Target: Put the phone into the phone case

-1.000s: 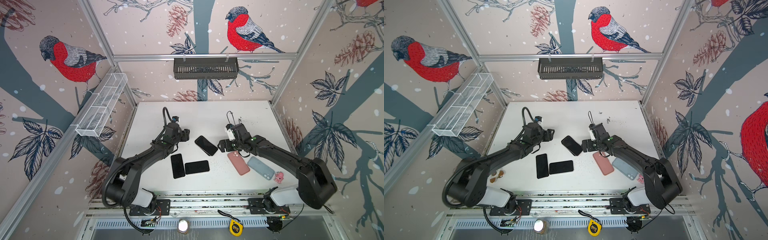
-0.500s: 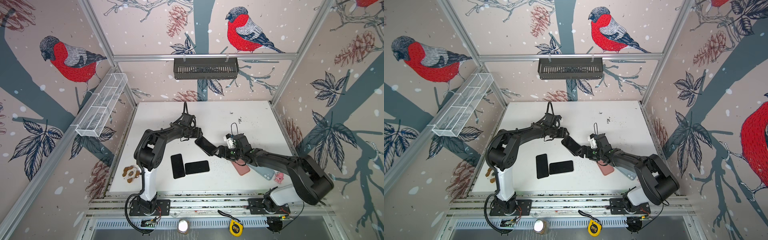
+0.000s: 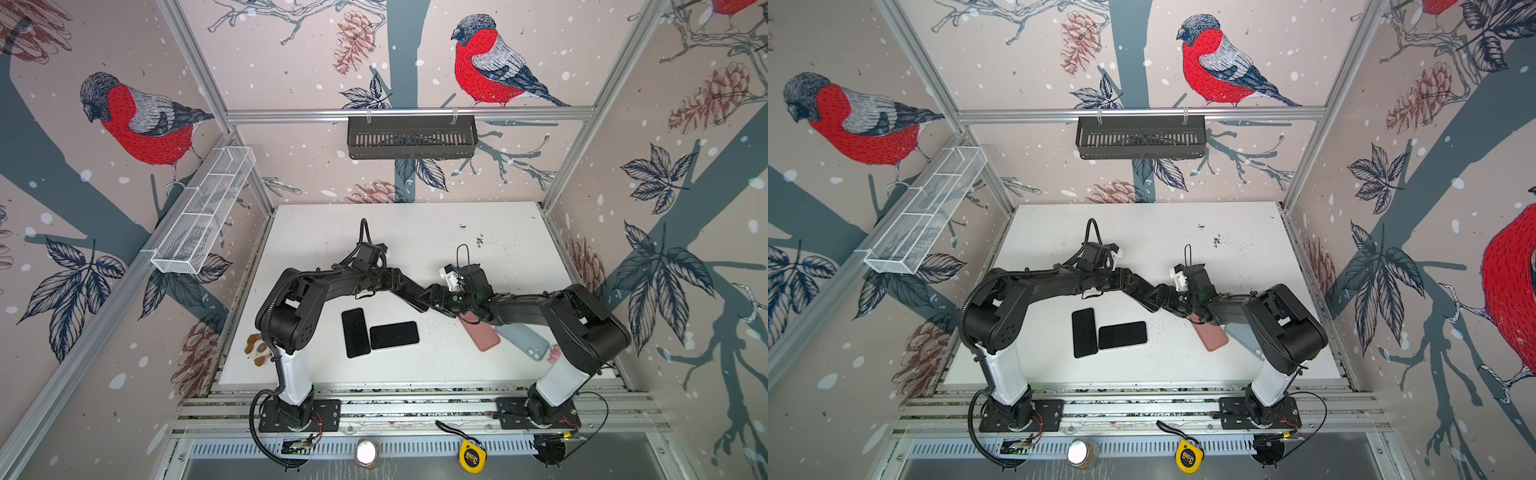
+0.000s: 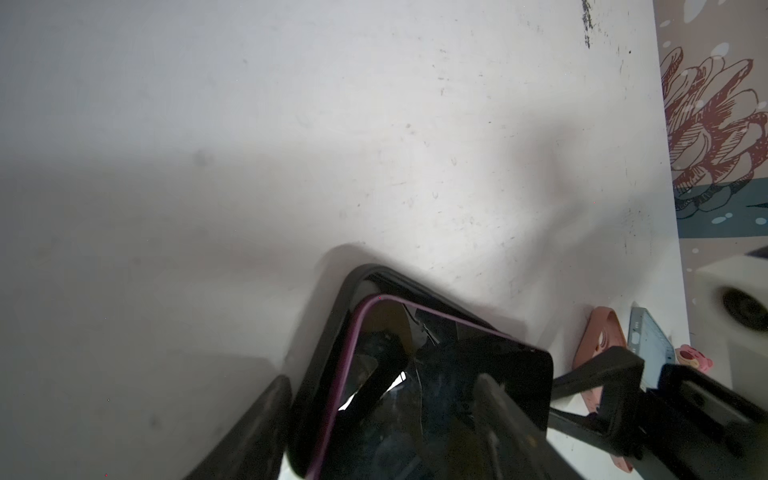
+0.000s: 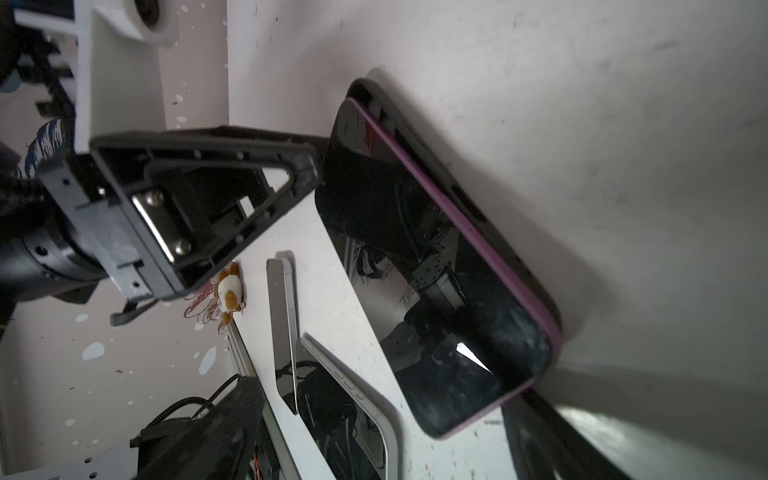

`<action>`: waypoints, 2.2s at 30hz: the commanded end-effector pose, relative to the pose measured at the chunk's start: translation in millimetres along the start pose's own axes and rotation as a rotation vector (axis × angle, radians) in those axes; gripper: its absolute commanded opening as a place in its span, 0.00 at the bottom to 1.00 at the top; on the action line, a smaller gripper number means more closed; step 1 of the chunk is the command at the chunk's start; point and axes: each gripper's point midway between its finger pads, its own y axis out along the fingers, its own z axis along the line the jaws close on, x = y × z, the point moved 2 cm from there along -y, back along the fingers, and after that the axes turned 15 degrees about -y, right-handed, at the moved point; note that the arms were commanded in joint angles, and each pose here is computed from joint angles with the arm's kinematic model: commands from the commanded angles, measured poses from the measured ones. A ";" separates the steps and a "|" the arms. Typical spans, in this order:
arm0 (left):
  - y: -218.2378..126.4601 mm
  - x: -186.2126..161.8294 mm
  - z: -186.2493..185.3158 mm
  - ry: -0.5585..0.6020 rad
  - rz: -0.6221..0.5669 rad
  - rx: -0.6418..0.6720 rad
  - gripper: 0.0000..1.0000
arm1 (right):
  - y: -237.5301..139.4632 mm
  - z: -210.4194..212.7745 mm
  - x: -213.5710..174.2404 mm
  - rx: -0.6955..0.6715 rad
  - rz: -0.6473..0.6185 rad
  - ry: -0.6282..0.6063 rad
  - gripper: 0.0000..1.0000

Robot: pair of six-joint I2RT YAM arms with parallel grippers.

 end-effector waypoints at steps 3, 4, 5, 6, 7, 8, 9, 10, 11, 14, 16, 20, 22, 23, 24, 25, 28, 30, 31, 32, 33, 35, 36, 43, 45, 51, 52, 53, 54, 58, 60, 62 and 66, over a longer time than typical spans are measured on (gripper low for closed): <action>-13.2 -38.7 -2.1 -0.066 0.035 -0.048 0.70 | -2.7 -30.2 -10.6 -0.140 0.086 0.020 0.92; -18.0 -44.2 0.5 -0.082 0.026 -0.058 0.70 | -4.0 -32.6 -9.4 -0.156 0.098 0.012 0.92; -23.0 -48.3 1.8 -0.095 0.016 -0.070 0.70 | -5.3 -34.4 -7.6 -0.170 0.108 0.003 0.92; -28.1 -53.4 3.8 -0.112 0.005 -0.082 0.70 | -6.9 -37.5 -7.6 -0.194 0.130 -0.002 0.92; -31.7 -56.6 4.3 -0.118 -0.003 -0.093 0.70 | -8.5 -38.3 -5.8 -0.207 0.144 -0.014 0.92; -35.5 -57.9 6.6 -0.119 -0.016 -0.086 0.70 | -11.3 -36.3 -1.3 -0.215 0.150 -0.039 0.92; -39.2 -56.9 8.3 -0.115 -0.030 -0.070 0.70 | -14.2 -35.3 2.2 -0.230 0.152 -0.061 0.92; -42.0 -55.5 8.3 -0.107 -0.044 -0.061 0.71 | -17.2 -35.0 5.5 -0.248 0.150 -0.079 0.92; -44.7 -52.4 6.7 -0.103 -0.057 -0.061 0.72 | -21.4 -35.8 9.2 -0.274 0.146 -0.092 0.92; -40.3 -47.0 4.9 -0.084 -0.052 -0.044 0.71 | -31.7 -33.3 17.6 -0.303 0.124 -0.100 0.93; -32.2 -45.4 6.7 -0.086 -0.030 -0.027 0.67 | -34.8 -28.3 25.5 -0.311 0.112 -0.138 0.92; -23.1 -46.9 7.3 -0.080 0.003 -0.007 0.50 | -38.0 -24.0 25.0 -0.336 0.127 -0.179 0.91; -25.2 -46.4 7.0 -0.073 -0.005 0.016 0.48 | -41.1 -18.3 21.6 -0.331 0.117 -0.192 0.90; -28.2 -46.0 5.2 -0.066 -0.017 0.025 0.48 | -43.0 -16.4 18.9 -0.335 0.114 -0.199 0.90; -31.7 -46.1 5.2 -0.057 -0.030 0.054 0.48 | -44.3 -14.6 15.9 -0.344 0.114 -0.210 0.90; -35.5 -46.2 7.0 -0.047 -0.043 0.090 0.50 | -45.2 -12.9 12.3 -0.352 0.119 -0.222 0.90; -46.3 -47.4 6.6 -0.025 -0.076 0.106 0.56 | -43.3 -0.3 1.8 -0.373 0.143 -0.292 0.86; -50.2 -45.2 0.8 -0.010 -0.089 0.058 0.59 | -39.1 15.1 -5.5 -0.388 0.154 -0.368 0.85; -50.8 -43.6 -2.3 0.000 -0.089 0.025 0.59 | -36.8 21.4 -8.0 -0.401 0.154 -0.397 0.85; -51.6 -42.6 -4.6 0.005 -0.090 -0.017 0.59 | -34.0 28.7 -11.2 -0.410 0.160 -0.420 0.84; -53.4 -40.3 -4.8 0.002 -0.105 -0.050 0.59 | -29.5 36.5 -14.9 -0.401 0.172 -0.435 0.82; -58.4 -36.6 4.6 -0.036 -0.132 -0.060 0.58 | -20.3 50.9 -19.4 -0.378 0.182 -0.450 0.73; -62.4 -34.7 9.0 -0.053 -0.149 -0.066 0.58 | -14.8 56.7 -23.0 -0.364 0.186 -0.453 0.65; -91.0 -37.6 25.1 -0.116 -0.269 -0.117 0.57 | 31.1 70.4 -30.4 -0.334 0.232 -0.416 0.27; -96.4 -38.0 24.8 -0.118 -0.292 -0.124 0.58 | 41.6 67.3 -31.8 -0.344 0.253 -0.409 0.26; -99.9 -40.4 26.5 -0.120 -0.304 -0.128 0.59 | 58.4 60.4 -31.1 -0.364 0.280 -0.404 0.20; -99.3 -40.4 26.8 -0.122 -0.303 -0.127 0.59 | 60.3 60.5 -31.7 -0.360 0.286 -0.404 0.20; -98.4 -40.3 26.2 -0.121 -0.299 -0.130 0.59 | 62.8 60.3 -32.0 -0.358 0.292 -0.402 0.20; -97.2 -40.6 26.3 -0.120 -0.294 -0.130 0.59 | 64.7 60.5 -31.9 -0.355 0.297 -0.400 0.20; -94.5 -40.1 25.7 -0.118 -0.282 -0.129 0.59 | 69.9 58.5 -32.2 -0.355 0.306 -0.390 0.20; -94.4 -40.3 26.1 -0.117 -0.281 -0.128 0.59 | 71.3 56.9 -30.7 -0.358 0.306 -0.388 0.20; -94.7 -40.6 26.5 -0.117 -0.282 -0.128 0.59 | 72.5 54.5 -29.2 -0.363 0.306 -0.384 0.20; -94.7 -40.3 26.1 -0.118 -0.282 -0.129 0.60 | 74.1 51.8 -24.0 -0.364 0.302 -0.381 0.20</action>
